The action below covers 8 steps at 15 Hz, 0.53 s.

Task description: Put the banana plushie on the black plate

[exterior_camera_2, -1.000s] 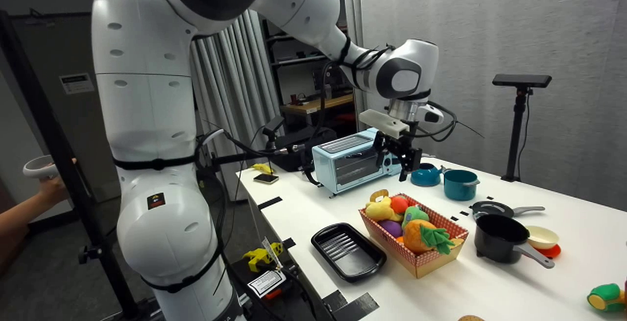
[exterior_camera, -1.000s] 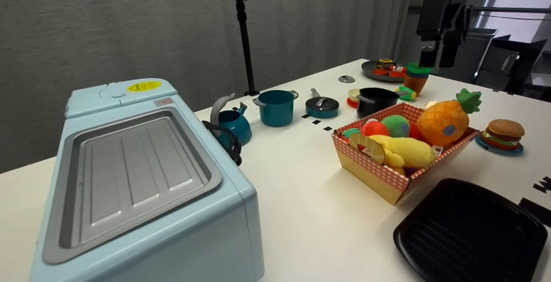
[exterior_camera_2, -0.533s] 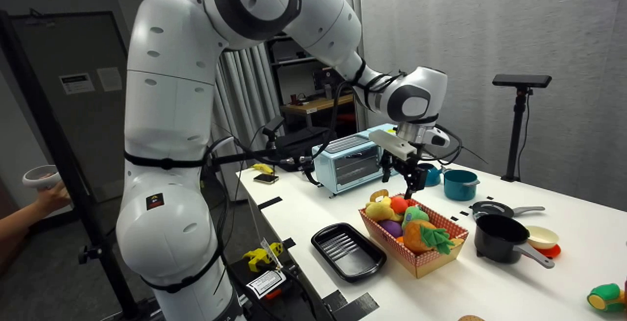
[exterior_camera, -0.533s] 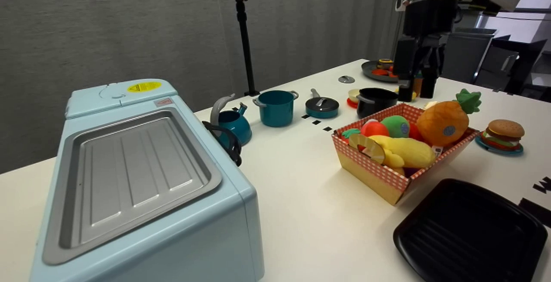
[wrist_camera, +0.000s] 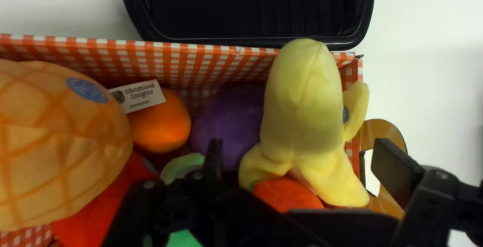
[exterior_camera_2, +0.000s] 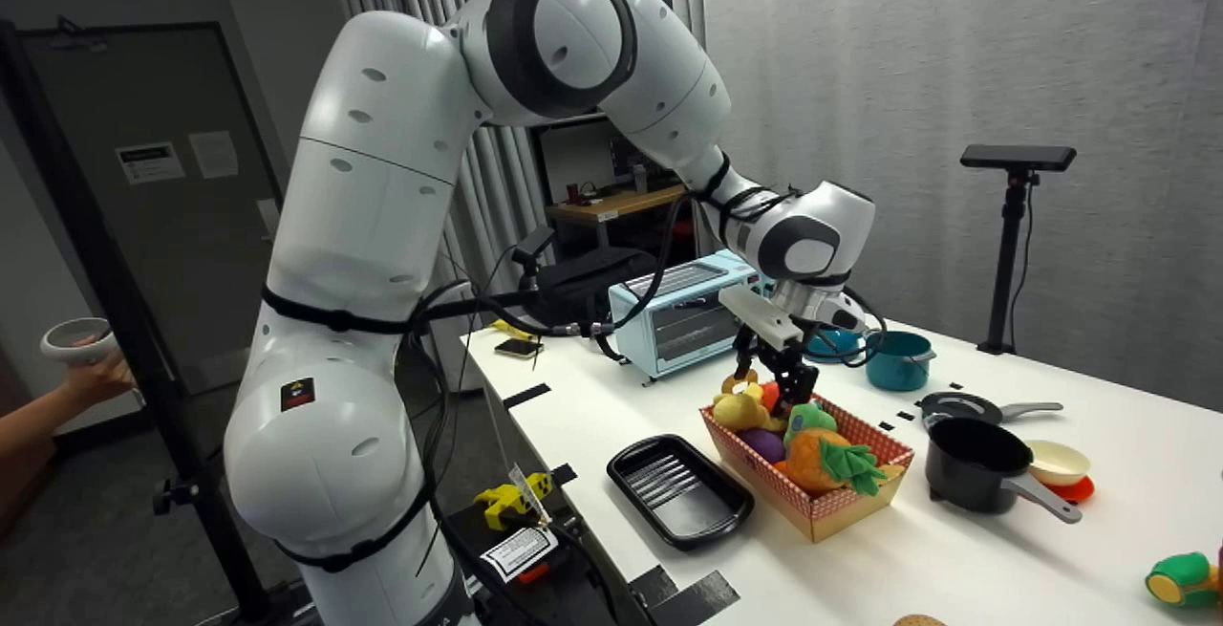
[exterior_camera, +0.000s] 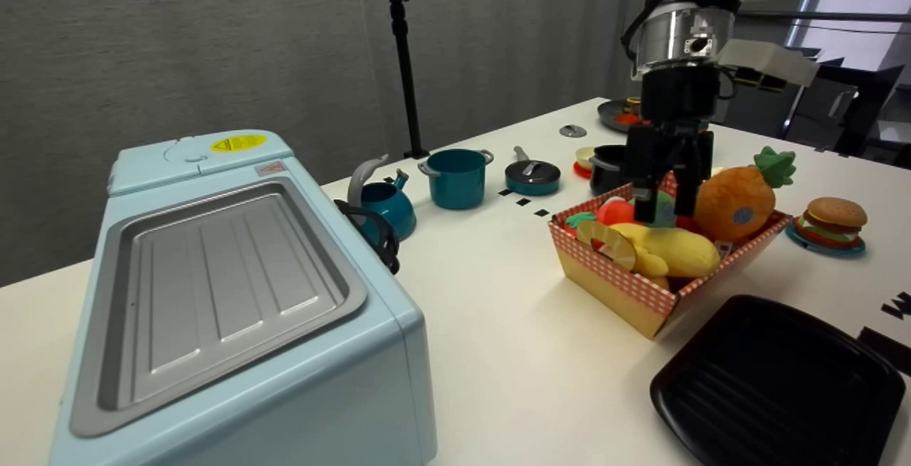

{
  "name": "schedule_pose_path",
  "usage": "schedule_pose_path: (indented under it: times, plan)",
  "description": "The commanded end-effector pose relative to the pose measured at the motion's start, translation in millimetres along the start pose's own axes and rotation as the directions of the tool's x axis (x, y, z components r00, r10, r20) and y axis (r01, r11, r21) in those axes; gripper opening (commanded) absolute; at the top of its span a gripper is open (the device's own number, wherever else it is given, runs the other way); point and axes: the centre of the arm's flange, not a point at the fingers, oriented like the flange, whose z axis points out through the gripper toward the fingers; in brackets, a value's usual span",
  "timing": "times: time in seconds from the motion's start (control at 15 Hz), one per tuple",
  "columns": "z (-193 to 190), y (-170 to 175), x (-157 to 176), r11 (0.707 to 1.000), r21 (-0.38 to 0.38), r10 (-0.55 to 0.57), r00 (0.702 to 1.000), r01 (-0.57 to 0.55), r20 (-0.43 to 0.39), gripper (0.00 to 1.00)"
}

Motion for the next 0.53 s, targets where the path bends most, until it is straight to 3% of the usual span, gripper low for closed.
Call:
schedule_pose_path:
  times: [0.0,0.13,0.2,0.27,0.47]
  plan:
    - [20.4,-9.2,21.4,0.998,0.055,-0.010,1.000,0.009,0.019,1.00]
    - [32.4,-8.0,25.3,0.998,0.069,-0.003,0.999,0.000,0.038,1.00]
    - [37.0,-6.1,26.4,0.997,0.074,0.001,0.999,-0.004,0.046,0.92]
    - [40.5,-2.1,27.3,0.997,0.073,0.008,0.999,-0.012,0.050,0.72]
    - [41.6,11.3,26.5,0.997,0.074,0.033,0.998,-0.037,0.053,0.49]
